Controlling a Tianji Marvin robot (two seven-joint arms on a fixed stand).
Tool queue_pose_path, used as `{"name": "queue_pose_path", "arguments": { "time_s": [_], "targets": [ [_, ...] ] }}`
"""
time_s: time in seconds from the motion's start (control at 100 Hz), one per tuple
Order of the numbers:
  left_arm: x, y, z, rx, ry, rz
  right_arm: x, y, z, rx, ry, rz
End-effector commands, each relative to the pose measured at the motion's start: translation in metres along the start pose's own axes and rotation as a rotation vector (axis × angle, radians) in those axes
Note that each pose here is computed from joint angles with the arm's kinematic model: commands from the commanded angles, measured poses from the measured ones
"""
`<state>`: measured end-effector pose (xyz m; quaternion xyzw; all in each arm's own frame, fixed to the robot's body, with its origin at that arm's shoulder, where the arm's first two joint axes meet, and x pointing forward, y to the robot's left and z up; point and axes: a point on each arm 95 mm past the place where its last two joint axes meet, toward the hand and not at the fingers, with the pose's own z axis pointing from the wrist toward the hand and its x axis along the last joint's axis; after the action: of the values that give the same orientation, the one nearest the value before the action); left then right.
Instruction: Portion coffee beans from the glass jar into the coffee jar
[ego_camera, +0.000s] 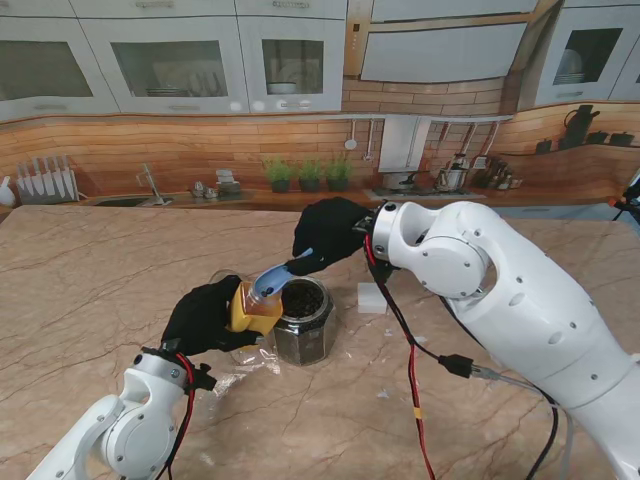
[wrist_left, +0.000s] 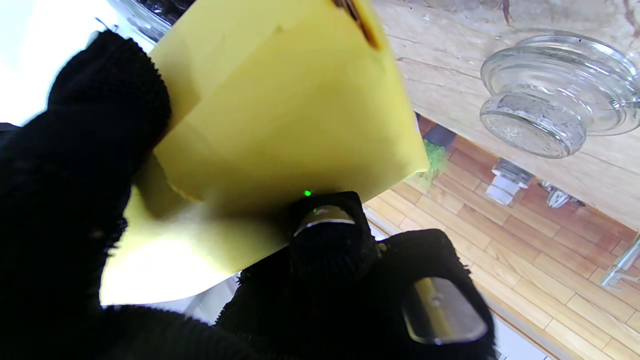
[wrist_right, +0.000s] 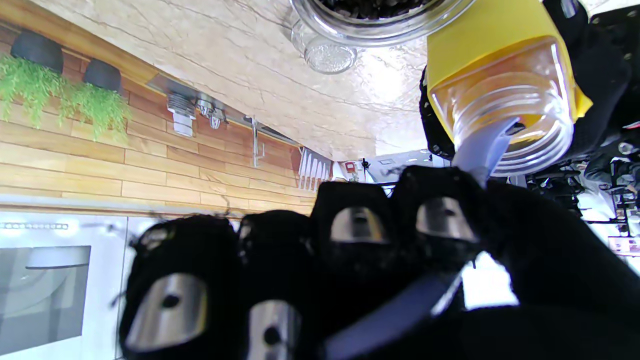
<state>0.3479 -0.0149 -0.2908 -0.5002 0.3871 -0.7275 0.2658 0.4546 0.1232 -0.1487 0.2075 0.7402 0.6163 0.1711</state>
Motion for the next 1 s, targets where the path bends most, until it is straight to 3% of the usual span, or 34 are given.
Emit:
{"name": "queue_pose_path", "arguments": {
  "time_s": [0.0,0.52,0.99],
  "targets": [
    [0.0024,0.0007,-0.0016,0.005,0.0,-0.01,0.0004,0.0044,0.0011,-0.011,0.008,-0.024],
    [0.0015,0.0013,-0.0013,0.011,-0.009,-0.011,0.0062,0.0114,-0.0028,-0.077,0.084,-0.15],
    [0.0006,0.0008,-0.0009,0.018,-0.01,-0.014,0.0066,0.0097,-0.0054,-0.116,0.093,-0.239]
  ]
}}
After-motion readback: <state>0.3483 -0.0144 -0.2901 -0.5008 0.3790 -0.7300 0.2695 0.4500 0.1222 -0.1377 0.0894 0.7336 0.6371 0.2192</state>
